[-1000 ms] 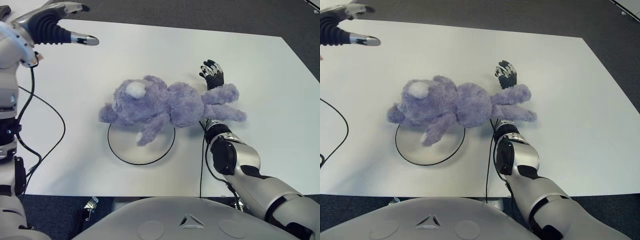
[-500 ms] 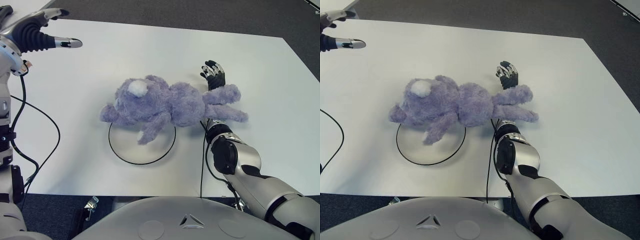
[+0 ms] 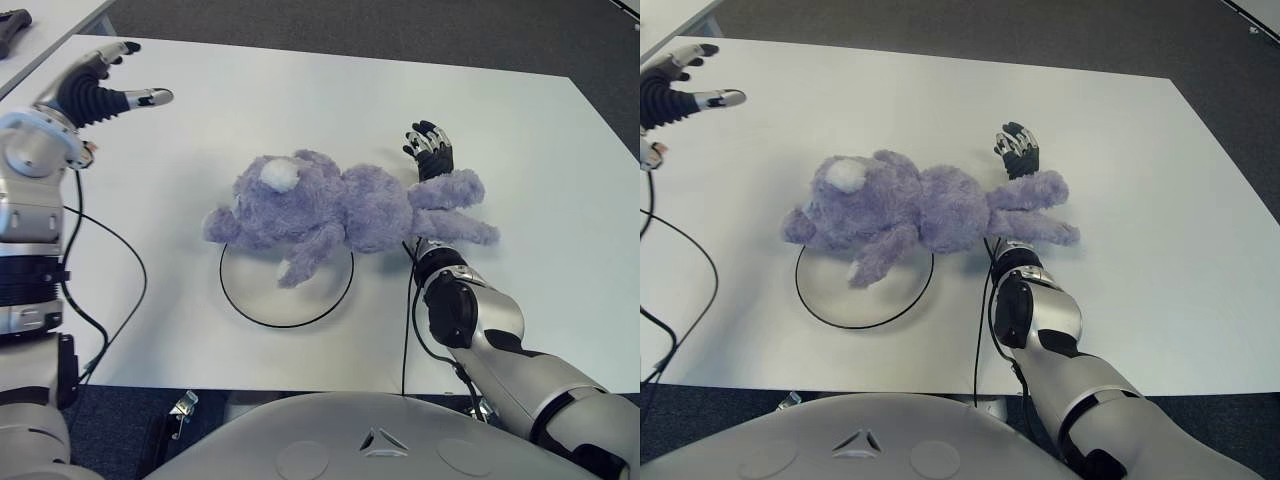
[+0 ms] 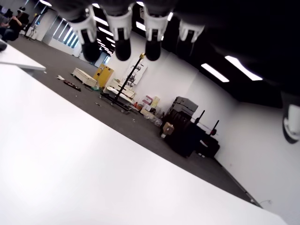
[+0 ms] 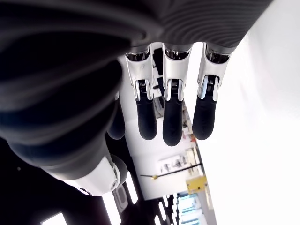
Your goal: Put the doll into the plate.
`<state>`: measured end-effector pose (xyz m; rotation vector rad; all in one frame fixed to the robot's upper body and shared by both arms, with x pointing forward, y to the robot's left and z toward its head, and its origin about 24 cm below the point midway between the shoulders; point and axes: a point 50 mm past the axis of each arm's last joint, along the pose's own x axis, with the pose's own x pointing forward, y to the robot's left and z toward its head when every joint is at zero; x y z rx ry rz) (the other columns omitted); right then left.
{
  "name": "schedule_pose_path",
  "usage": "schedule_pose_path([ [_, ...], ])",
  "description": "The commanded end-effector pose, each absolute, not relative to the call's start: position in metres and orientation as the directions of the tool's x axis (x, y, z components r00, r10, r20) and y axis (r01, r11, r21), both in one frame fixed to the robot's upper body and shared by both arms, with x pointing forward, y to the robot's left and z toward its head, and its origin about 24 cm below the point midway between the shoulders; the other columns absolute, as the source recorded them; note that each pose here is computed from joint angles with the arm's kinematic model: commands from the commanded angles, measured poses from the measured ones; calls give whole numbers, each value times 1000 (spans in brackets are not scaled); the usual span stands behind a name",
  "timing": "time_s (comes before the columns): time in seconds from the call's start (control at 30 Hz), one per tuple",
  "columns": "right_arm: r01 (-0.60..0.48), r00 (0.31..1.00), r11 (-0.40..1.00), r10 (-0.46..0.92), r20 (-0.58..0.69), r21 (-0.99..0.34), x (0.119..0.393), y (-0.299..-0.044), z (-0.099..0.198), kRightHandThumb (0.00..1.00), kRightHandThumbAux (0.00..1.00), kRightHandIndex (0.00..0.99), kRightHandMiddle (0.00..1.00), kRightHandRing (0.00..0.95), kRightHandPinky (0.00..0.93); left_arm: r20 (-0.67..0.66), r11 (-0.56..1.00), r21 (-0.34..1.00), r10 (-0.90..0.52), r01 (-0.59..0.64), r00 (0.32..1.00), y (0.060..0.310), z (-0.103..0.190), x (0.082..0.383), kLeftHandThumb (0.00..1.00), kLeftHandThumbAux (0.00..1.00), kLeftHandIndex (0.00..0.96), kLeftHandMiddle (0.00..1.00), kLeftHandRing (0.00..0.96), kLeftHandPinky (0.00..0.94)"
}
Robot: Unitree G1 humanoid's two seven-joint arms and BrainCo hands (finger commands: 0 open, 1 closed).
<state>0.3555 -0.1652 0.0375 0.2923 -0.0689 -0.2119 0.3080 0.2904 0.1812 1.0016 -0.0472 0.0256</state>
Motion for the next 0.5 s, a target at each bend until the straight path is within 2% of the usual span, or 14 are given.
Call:
schedule_pose_path([
  [0.03, 352, 906, 891, -247, -344, 288, 286, -163, -59, 472, 820, 272, 271, 288, 332, 55, 651, 758, 1, -42, 999, 270, 144, 318, 0, 372, 0, 0, 0, 0],
  [0.5, 346, 907, 903, -252, -337, 256, 285, -162, -59, 460, 814, 261, 266, 286, 332, 85, 797, 599, 26, -72, 996, 246, 122, 330, 0, 419, 0, 0, 0, 0],
])
